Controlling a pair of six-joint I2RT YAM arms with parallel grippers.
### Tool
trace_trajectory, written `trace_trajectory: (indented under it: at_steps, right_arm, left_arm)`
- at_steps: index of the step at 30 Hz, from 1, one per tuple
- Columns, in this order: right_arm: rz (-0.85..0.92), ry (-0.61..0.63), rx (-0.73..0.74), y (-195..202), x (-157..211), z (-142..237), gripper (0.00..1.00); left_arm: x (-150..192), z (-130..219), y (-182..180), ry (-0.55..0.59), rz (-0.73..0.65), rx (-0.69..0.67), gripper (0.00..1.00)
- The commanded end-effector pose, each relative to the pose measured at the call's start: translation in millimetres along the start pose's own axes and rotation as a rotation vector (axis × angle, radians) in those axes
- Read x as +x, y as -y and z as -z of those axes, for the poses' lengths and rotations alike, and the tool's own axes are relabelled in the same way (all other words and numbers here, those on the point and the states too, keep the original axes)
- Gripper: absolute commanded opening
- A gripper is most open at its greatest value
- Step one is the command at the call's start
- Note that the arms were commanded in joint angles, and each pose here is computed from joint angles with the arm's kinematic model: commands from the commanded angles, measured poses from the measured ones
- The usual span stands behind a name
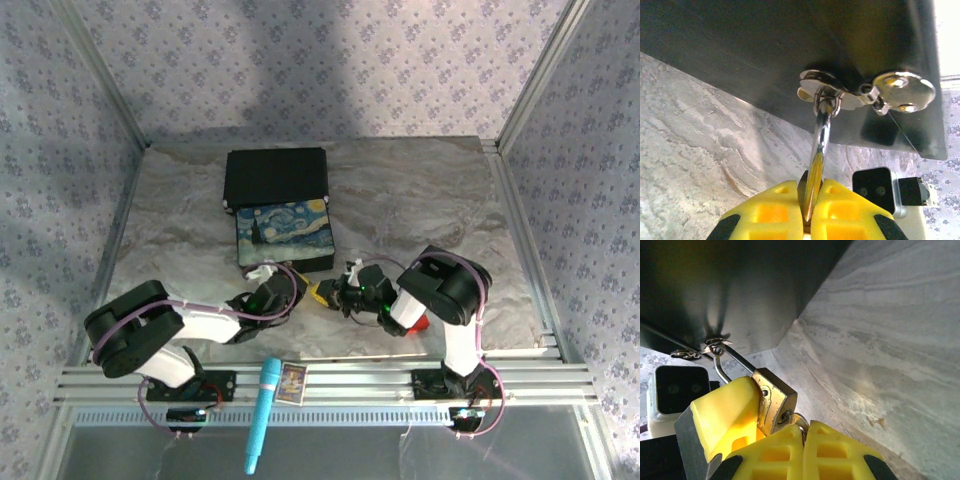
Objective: Unlock the padlock with the key
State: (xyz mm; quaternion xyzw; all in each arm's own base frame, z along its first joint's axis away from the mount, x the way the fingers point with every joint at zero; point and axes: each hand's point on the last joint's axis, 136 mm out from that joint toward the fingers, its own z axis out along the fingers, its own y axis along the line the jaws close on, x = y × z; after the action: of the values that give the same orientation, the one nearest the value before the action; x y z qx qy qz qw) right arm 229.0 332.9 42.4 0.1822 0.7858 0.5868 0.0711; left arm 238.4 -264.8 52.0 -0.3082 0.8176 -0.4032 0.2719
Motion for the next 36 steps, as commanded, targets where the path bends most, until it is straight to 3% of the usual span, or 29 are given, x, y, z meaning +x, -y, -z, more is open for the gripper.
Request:
trace_trajectory:
  at_steps: [1,8,18,23,25,29,30,31,36]
  right_arm:
    - [-0.014,-0.014,-0.114,-33,-4,-10,0.08]
    - [0.059,0.008,-0.003,-5,-1,5,0.46]
    - [0.307,0.013,0.366,37,8,48,0.50]
    - [0.329,0.012,0.389,38,2,61,0.49]
    - [0.442,0.003,0.424,35,0,64,0.49]
    - [0.895,0.068,0.697,13,-8,84,0.60]
    - [0.977,0.096,0.750,4,-11,89,0.74]
    - [1.023,0.101,0.785,0,-12,93,0.98]
    - [1.223,0.077,0.903,-14,-18,98,0.95]
  left_arm:
    - [42,8,28,-0.190,0.042,0.099,0.00]
    - [32,12,18,-0.147,0.018,0.042,0.00]
    - [13,23,13,-0.081,-0.032,-0.037,0.00]
    - [12,23,10,-0.077,-0.014,-0.028,0.00]
    - [12,24,10,-0.078,-0.018,-0.032,0.00]
    - [9,28,8,-0.072,-0.024,-0.045,0.00]
    - [8,28,7,-0.071,-0.023,-0.050,0.00]
    - [8,29,6,-0.070,-0.026,-0.053,0.00]
    - [8,30,9,-0.080,-0.021,-0.041,0.00]
